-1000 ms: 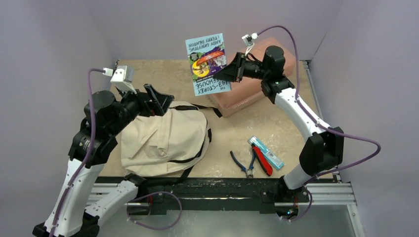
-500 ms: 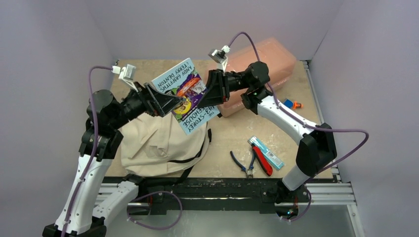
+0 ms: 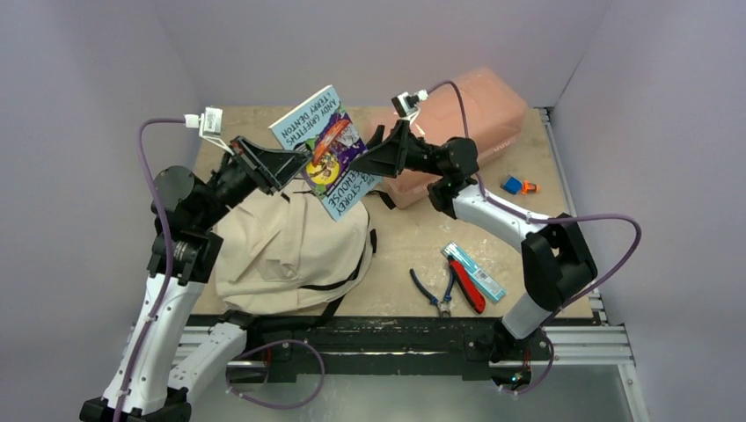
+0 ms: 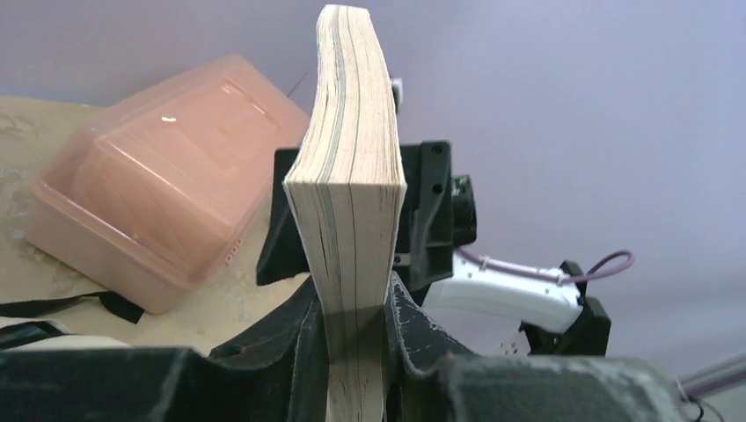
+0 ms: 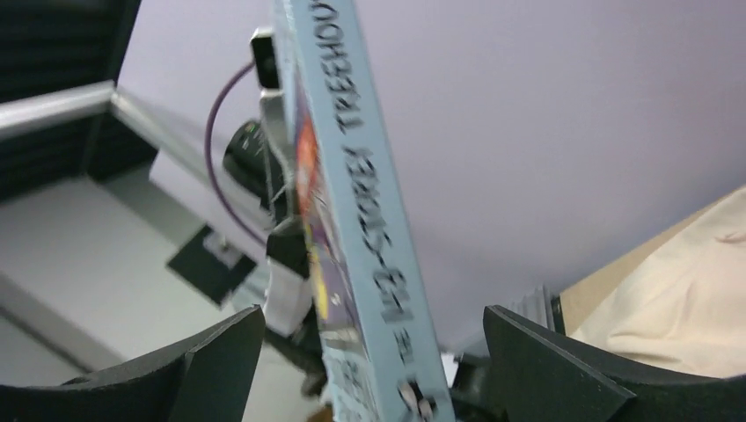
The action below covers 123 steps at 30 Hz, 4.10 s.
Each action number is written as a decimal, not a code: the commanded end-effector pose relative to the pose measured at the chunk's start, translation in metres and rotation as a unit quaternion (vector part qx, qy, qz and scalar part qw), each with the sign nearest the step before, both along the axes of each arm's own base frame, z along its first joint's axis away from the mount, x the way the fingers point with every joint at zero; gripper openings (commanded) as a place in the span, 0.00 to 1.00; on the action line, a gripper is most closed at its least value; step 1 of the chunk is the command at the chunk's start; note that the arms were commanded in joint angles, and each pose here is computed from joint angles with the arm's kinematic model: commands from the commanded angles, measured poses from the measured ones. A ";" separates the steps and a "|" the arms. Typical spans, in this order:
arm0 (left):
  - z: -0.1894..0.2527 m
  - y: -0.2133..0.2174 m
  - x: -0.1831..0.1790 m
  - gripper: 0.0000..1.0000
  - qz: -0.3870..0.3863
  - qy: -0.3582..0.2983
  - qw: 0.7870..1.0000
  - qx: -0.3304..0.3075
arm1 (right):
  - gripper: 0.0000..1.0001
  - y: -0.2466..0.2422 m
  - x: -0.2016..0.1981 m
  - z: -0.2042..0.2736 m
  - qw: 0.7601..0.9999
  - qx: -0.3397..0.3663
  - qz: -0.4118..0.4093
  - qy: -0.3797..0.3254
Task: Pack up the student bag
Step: Pick up the book from the center of the board, then place the book in the student bag.
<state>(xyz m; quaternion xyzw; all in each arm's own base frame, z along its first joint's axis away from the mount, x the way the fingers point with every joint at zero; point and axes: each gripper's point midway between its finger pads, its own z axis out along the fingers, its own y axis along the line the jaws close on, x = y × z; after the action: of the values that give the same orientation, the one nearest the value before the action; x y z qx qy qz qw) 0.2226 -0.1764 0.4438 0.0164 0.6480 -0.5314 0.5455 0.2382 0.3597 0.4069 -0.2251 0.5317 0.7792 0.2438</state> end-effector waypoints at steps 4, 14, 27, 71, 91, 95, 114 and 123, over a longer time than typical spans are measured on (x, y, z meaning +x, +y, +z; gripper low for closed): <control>0.098 0.047 0.015 0.00 0.118 -0.122 0.964 -0.206 | 0.99 -0.017 0.020 0.020 0.974 0.170 -0.100 0.110; 0.097 0.043 0.037 0.00 0.096 -0.113 0.953 -0.263 | 0.97 -0.019 0.017 0.059 0.950 0.280 -0.059 0.126; 0.001 0.026 0.070 0.39 0.124 0.024 0.983 -0.134 | 0.10 -0.011 0.043 0.062 0.953 0.241 -0.125 0.131; -0.174 0.039 0.057 0.00 0.327 0.100 0.780 0.524 | 0.00 -0.169 0.040 -0.023 0.887 -0.251 -0.378 -0.087; -0.125 0.055 0.035 0.00 0.269 0.017 0.867 0.419 | 0.00 -0.001 0.013 -0.114 0.938 -0.249 -0.102 0.218; -0.120 0.052 0.030 0.00 0.253 0.005 0.874 0.416 | 0.00 0.025 0.018 -0.113 0.938 -0.216 -0.084 0.256; -0.110 0.038 0.015 0.00 0.189 -0.022 0.891 0.413 | 0.00 0.169 0.017 -0.193 0.939 -0.206 -0.124 0.246; -0.124 0.053 0.010 0.00 0.207 -0.009 0.883 0.421 | 0.47 0.165 0.008 -0.236 0.919 -0.311 -0.185 0.159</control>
<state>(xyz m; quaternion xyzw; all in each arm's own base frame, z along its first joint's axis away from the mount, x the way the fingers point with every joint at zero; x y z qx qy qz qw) 0.2315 -0.1285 0.2990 0.1391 0.8182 -0.0687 0.5537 0.2408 0.5377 0.1507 -0.0142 0.8067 0.5749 0.1363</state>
